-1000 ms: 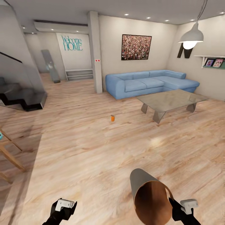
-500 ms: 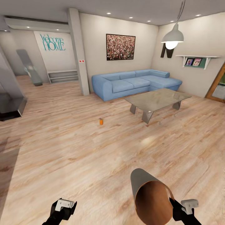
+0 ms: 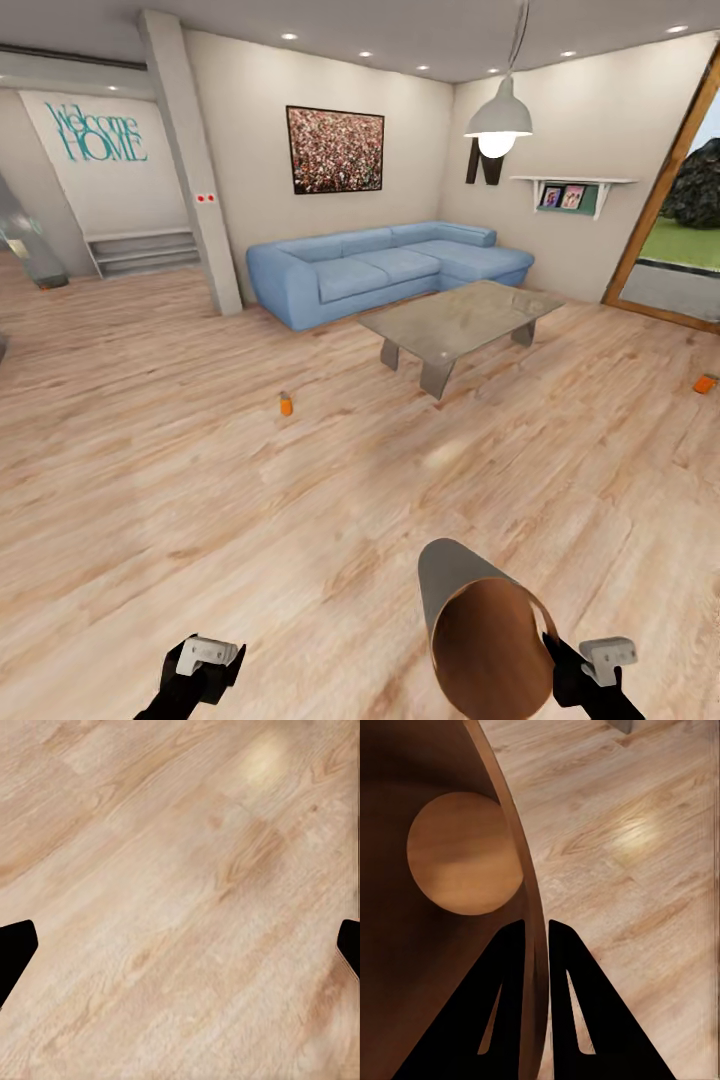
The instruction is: Put the three can of soda from the living room inside the tash can in the kitchen.
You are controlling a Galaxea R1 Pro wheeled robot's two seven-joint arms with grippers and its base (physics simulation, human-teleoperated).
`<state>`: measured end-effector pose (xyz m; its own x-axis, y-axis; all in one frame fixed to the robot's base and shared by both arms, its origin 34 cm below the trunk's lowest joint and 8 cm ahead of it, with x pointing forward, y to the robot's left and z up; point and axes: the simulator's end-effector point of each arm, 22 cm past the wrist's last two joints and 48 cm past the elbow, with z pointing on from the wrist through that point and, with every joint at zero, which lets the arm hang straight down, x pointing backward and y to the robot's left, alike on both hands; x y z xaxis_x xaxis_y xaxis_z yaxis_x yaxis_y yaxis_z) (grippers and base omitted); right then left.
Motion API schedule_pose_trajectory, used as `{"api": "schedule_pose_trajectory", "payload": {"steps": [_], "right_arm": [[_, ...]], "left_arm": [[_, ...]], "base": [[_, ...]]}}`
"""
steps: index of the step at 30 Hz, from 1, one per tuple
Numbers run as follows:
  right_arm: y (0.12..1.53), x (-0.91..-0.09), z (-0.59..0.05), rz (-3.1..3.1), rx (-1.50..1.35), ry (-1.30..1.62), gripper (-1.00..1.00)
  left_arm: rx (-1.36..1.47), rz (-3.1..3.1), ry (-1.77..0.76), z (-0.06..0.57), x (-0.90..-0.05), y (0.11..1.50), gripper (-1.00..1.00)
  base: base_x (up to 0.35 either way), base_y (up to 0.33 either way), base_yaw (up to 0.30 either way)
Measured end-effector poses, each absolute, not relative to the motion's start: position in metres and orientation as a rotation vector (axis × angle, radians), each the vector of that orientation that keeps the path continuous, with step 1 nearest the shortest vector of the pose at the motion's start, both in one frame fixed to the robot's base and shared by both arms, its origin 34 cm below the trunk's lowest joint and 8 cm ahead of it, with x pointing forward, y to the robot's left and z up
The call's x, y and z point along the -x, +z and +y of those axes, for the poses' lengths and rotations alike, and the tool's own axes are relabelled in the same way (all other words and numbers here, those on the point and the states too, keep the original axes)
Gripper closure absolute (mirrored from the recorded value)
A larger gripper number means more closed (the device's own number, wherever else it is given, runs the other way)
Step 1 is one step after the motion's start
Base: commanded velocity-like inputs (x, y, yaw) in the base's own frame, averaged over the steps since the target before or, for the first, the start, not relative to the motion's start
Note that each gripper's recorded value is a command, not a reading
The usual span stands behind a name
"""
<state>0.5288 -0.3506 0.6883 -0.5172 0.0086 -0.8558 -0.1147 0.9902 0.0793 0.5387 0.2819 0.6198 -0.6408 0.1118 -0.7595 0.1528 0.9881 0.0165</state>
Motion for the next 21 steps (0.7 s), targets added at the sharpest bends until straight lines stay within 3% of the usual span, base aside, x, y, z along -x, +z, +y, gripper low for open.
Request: {"api": "schedule_pose_trajectory", "payload": {"steps": [8, 21], "right_arm": [[0.6883, -0.5289, -0.3508, 2.11, 0.074, 0.152, 1.0], [0.6887, -0.529, -0.3517, 2.109, 0.072, 0.151, 1.0]], "left_arm": [[-0.184, 2.272, -0.061, 0.282, -0.5387, 0.6198, -1.0], [-0.184, 2.273, -0.061, 0.2823, -0.5385, 0.6197, -1.0]], "base": [[0.328, 0.0, -0.178], [0.328, 0.0, -0.013]]}}
